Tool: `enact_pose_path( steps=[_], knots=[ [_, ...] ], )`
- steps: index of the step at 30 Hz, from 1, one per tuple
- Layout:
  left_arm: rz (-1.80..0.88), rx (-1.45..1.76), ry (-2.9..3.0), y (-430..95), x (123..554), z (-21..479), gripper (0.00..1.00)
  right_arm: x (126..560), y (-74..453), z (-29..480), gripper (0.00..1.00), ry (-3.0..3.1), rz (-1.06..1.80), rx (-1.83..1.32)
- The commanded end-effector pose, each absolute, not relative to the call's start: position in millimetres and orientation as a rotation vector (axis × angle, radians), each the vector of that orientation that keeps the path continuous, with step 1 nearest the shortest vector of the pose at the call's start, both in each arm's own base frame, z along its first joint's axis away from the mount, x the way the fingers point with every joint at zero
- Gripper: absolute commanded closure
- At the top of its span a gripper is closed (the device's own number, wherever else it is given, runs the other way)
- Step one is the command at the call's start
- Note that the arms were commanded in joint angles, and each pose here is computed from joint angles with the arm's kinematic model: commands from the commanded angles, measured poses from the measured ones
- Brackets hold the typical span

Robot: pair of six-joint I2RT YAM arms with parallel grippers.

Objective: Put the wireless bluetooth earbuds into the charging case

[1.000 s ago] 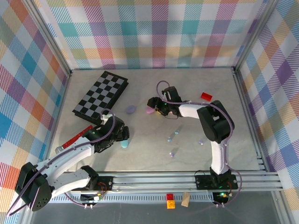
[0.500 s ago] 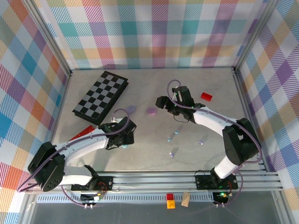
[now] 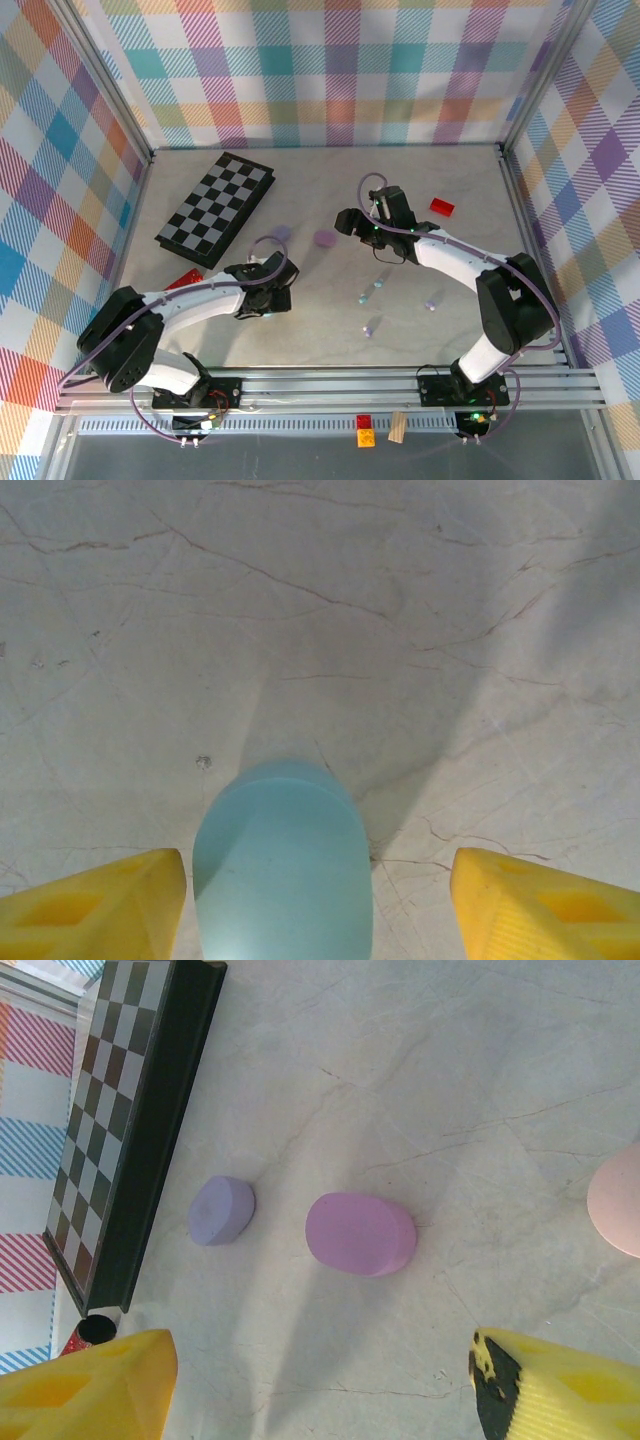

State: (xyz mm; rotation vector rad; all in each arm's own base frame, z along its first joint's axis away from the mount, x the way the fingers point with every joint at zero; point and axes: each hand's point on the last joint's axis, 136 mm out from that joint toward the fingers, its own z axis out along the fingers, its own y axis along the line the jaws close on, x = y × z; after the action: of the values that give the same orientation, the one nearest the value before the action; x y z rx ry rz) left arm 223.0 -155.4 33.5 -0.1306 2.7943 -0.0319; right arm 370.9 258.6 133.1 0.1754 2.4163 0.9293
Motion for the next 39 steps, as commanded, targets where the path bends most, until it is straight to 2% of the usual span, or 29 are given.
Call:
enact_pose_path(
  steps=[1,7,18,23,27,34,39],
  knots=[
    [0.001,-0.114,2.815,-152,217,25,0.33,371,256,130,0.24,2.423,0.922,0.170],
    [0.028,-0.104,2.826,-147,213,22,0.43,373,256,131,0.24,2.422,0.933,0.181],
    [0.005,-0.117,2.844,-146,207,21,0.48,379,256,138,0.24,2.409,0.942,0.182],
    [-0.014,-0.079,2.834,-151,210,28,0.60,376,254,137,0.24,2.406,0.957,0.198],
    [-0.037,-0.025,2.779,-156,220,45,0.63,373,248,145,0.25,2.390,0.965,0.205],
    [-0.242,0.398,2.573,-205,252,93,0.63,353,228,168,0.26,2.385,0.962,0.130],
    [-0.268,0.740,2.422,-241,273,114,0.63,329,213,188,0.27,2.387,0.994,0.092]
  ],
)
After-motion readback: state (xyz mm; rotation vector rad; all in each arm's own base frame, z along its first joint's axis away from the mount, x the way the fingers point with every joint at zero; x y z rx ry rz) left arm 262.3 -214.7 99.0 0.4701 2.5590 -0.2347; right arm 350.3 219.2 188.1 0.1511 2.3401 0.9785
